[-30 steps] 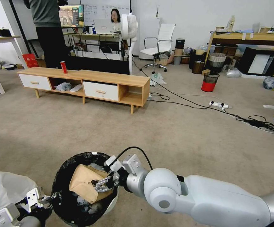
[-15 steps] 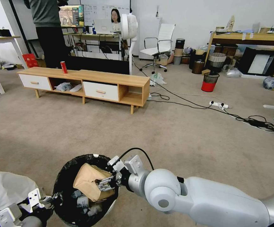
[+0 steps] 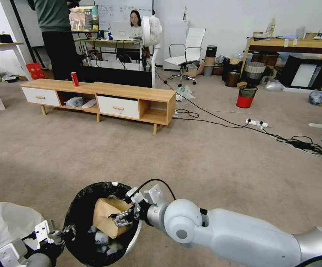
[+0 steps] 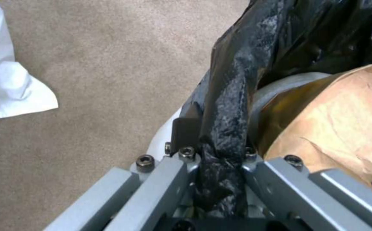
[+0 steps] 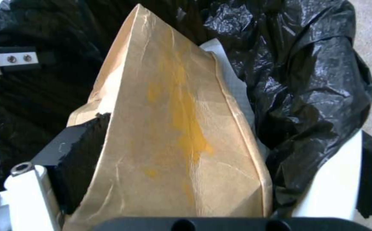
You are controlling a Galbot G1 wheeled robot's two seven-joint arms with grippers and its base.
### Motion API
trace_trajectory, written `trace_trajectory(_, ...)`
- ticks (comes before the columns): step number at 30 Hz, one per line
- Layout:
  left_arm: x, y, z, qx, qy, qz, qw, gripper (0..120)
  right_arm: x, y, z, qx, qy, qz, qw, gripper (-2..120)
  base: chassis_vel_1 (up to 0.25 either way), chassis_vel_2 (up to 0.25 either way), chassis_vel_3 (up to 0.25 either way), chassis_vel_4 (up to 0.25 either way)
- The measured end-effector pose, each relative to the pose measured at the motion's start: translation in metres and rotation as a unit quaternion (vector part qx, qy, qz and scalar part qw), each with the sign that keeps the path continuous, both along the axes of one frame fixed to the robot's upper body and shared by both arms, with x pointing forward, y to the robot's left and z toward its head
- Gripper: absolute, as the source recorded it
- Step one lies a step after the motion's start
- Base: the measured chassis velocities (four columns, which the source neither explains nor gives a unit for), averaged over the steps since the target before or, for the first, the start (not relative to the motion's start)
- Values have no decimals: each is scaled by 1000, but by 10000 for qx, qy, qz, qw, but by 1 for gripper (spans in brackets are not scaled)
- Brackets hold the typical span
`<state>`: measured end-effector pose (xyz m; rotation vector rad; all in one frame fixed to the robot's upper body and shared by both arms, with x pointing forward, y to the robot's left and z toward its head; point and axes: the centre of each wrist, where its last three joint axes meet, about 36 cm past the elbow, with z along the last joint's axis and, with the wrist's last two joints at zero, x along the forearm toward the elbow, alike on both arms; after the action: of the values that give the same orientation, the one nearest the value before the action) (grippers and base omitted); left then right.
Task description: Pick up the trash bin and place the garbage on the floor into it.
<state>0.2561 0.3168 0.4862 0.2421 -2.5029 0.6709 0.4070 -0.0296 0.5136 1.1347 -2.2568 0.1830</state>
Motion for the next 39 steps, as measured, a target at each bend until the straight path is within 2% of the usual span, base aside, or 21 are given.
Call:
trace_trajectory(19, 3, 0, -3, -26, 18, -12, 10000, 1, -18, -10, 34, 184, -338, 77, 9992, 99, 0, 0, 0, 0)
trace_trajectory(26, 1, -1, -2, -14, 17, -10, 10000, 0, -15, -12, 33, 800, -357, 104, 9961, 100, 0, 0, 0, 0)
trace_trajectory(39, -1, -1, -2, 5, 23, -28, 10000, 0, -10, -19, -1, 1839, -329, 151, 9823, 99, 0, 0, 0, 0)
